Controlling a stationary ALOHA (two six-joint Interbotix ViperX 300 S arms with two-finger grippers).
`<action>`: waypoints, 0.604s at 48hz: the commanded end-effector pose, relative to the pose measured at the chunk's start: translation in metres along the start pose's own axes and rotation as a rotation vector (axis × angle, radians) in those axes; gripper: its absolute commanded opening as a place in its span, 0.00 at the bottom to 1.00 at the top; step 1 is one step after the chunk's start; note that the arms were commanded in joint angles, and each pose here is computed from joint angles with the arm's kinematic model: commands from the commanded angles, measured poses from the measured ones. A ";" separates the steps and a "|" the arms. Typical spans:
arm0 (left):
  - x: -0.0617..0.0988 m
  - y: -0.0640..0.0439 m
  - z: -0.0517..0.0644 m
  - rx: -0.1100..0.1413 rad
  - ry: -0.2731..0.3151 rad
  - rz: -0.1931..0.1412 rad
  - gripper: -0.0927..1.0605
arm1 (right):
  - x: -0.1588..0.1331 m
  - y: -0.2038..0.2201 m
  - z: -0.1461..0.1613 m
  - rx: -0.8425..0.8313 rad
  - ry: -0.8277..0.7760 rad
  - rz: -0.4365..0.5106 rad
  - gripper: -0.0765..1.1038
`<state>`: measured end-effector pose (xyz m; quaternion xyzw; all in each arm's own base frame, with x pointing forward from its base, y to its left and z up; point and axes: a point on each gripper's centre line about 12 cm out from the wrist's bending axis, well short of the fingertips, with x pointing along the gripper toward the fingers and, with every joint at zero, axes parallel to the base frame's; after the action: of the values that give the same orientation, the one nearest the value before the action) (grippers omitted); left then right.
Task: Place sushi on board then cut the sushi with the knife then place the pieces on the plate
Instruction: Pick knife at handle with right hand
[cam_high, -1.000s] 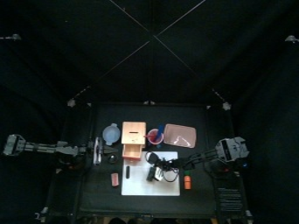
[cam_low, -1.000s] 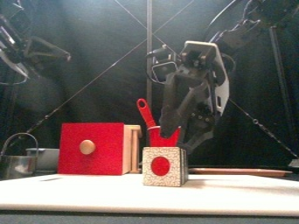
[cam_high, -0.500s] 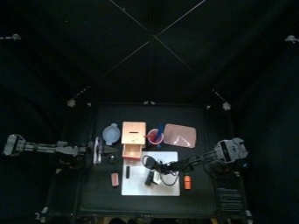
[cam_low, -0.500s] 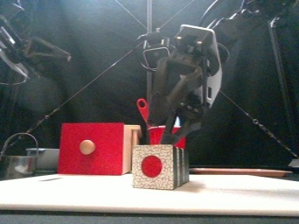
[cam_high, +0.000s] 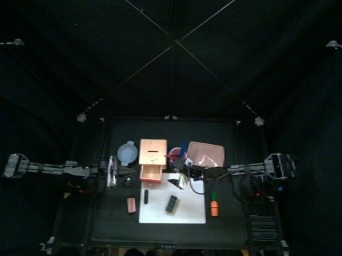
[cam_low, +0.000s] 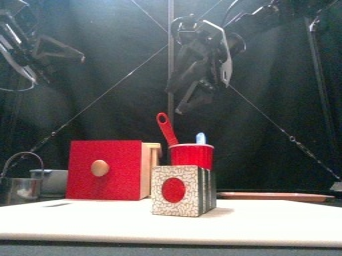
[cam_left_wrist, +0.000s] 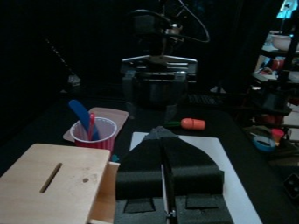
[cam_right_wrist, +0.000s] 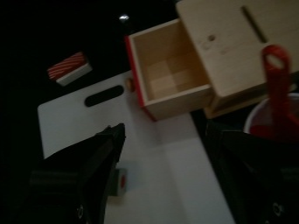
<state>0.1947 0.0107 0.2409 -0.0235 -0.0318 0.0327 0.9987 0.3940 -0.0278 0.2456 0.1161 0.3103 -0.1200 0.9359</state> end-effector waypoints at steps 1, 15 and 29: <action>0.008 0.000 0.009 0.005 -0.014 0.000 0.14 | -0.013 -0.012 0.023 -0.005 -0.069 -0.024 0.93; 0.017 0.002 0.012 0.050 -0.002 0.003 0.14 | -0.012 -0.051 0.049 -0.099 -0.084 -0.183 0.93; 0.014 0.008 0.005 0.052 0.023 0.031 0.14 | 0.000 -0.068 0.056 -0.289 0.087 -0.328 0.93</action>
<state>0.2062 0.0183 0.2420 -0.0004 -0.0138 0.0451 0.9989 0.3994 -0.1059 0.2696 -0.0525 0.3675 -0.2229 0.9014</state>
